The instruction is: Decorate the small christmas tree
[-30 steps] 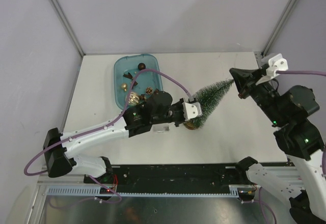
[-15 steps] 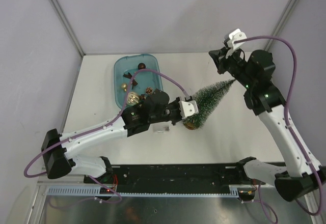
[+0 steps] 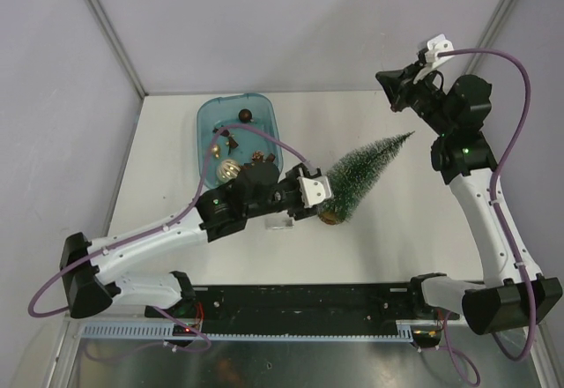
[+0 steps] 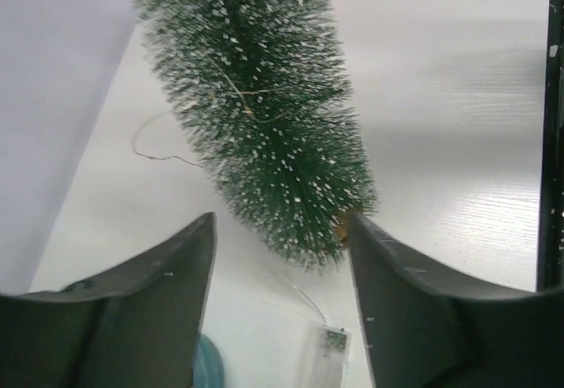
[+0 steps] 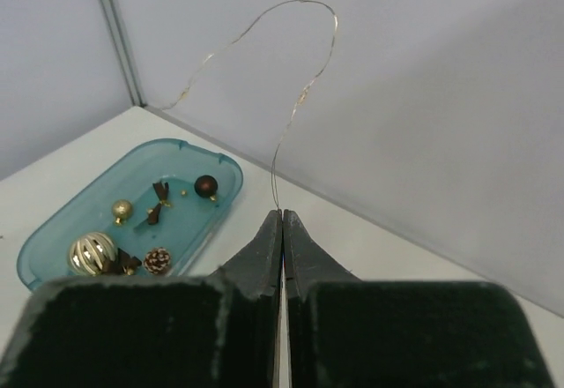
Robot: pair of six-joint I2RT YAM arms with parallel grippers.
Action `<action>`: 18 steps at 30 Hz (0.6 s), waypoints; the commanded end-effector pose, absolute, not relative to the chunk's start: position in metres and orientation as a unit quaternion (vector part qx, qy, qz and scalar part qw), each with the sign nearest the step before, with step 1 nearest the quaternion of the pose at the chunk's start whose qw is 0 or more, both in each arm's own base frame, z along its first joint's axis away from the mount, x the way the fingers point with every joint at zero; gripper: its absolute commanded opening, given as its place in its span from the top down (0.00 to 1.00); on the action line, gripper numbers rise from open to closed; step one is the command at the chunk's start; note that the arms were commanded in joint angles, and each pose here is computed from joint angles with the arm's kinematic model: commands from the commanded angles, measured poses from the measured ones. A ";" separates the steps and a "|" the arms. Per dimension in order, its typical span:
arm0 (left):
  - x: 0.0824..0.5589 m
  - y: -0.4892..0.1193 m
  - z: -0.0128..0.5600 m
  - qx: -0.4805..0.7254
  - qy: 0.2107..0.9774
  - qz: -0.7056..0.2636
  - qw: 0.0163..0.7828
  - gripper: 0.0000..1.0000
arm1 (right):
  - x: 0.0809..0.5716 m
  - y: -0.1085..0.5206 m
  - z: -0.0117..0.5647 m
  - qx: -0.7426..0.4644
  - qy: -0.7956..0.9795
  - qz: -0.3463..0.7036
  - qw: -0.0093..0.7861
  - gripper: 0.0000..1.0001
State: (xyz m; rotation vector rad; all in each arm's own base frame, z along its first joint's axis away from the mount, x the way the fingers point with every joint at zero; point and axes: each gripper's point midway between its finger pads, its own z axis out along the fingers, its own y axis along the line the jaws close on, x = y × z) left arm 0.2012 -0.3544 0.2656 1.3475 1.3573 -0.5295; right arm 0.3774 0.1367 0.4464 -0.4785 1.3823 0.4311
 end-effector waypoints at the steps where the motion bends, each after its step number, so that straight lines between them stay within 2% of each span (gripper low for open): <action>1: 0.200 -0.345 0.302 0.562 0.537 -0.216 0.591 0.27 | 0.375 0.143 0.460 -0.222 0.599 0.248 0.728 1.00; 3: 0.200 -0.346 0.316 0.563 0.522 -0.216 0.603 0.15 | 0.378 0.142 0.456 -0.214 0.605 0.263 0.720 1.00; 7: 0.208 -0.363 0.348 0.554 0.508 -0.225 0.620 0.02 | 0.382 0.135 0.444 -0.195 0.616 0.290 0.706 1.00; 12: 0.212 -0.392 0.382 0.543 0.490 -0.259 0.631 0.01 | 0.380 0.123 0.432 -0.168 0.619 0.296 0.707 1.00; 18: 0.220 -0.426 0.391 0.529 0.494 -0.297 0.622 0.00 | 0.380 0.101 0.415 -0.094 0.629 0.296 0.713 1.00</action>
